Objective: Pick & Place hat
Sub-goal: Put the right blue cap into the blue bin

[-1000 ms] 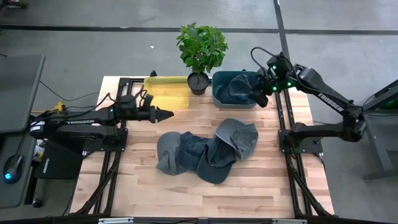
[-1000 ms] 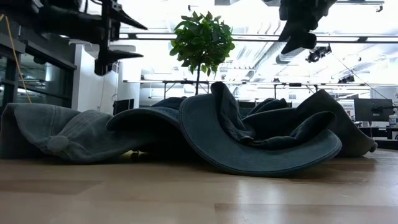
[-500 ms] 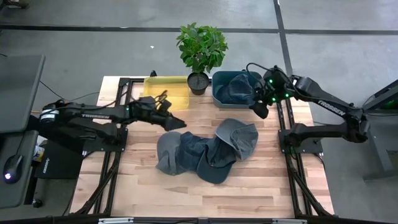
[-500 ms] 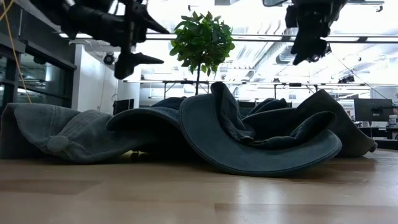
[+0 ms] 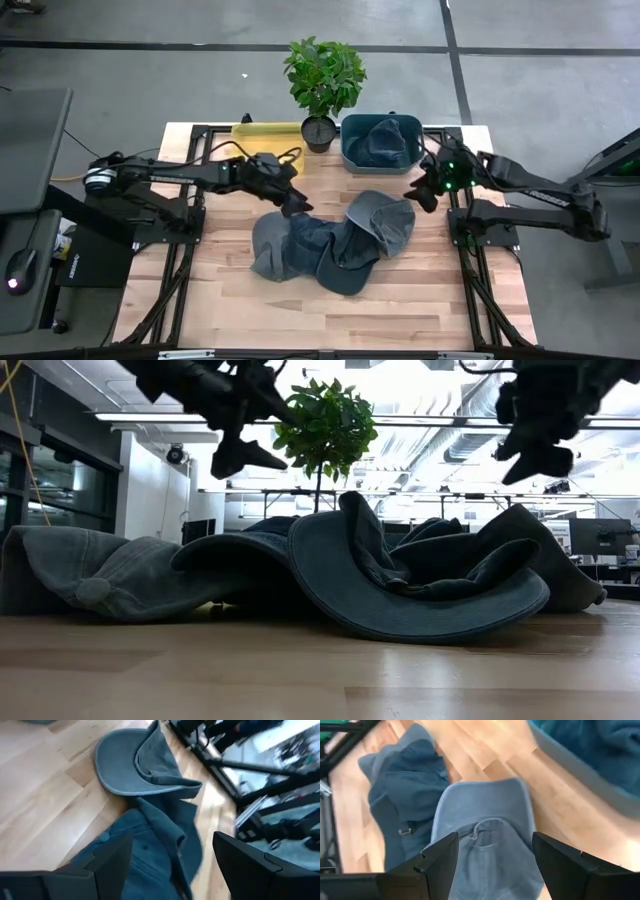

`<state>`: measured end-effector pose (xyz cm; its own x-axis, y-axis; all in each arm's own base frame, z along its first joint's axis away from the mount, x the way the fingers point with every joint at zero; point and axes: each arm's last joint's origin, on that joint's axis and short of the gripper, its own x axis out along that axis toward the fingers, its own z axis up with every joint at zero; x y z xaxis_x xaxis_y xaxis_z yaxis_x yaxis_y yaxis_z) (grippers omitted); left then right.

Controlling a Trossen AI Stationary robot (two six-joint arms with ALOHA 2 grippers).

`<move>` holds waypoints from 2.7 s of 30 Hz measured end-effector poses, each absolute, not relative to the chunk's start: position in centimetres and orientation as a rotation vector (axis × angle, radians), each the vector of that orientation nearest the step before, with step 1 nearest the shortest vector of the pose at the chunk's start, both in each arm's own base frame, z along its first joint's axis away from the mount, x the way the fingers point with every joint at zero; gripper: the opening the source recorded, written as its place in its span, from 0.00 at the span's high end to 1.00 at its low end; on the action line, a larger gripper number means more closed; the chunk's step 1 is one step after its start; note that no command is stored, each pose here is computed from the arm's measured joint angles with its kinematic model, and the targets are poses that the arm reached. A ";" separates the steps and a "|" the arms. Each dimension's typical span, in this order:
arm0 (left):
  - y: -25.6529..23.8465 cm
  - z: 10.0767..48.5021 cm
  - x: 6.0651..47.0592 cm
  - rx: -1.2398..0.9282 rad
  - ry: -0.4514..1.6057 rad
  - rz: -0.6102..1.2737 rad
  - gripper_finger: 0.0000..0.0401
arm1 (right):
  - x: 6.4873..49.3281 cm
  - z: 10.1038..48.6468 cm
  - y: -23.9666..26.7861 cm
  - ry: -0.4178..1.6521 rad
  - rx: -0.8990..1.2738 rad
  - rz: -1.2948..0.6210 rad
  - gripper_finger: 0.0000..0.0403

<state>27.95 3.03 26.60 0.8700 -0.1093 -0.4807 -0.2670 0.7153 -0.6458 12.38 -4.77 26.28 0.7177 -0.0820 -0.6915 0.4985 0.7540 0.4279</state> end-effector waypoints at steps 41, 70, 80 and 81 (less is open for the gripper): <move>-7.7 21.2 32.8 -0.885 0.787 0.185 0.31 | 11.7 25.4 -2.9 0.644 0.589 -0.267 0.38; -9.0 19.9 37.4 -1.005 0.963 0.249 0.31 | 11.7 25.4 -2.9 0.644 0.581 -0.270 0.38; -9.3 20.2 38.8 -0.947 1.041 0.300 0.38 | 11.6 25.3 -2.9 0.652 0.581 -0.274 0.38; -9.3 20.2 38.8 -0.946 1.044 0.302 0.42 | 11.6 25.3 -2.9 0.652 0.581 -0.274 0.38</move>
<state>38.81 -9.32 20.22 0.5048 -0.2062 -0.8382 -0.6221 0.5863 -0.5189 11.65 -2.94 25.30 0.7670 -0.0604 -0.6388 0.4137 0.8075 0.4204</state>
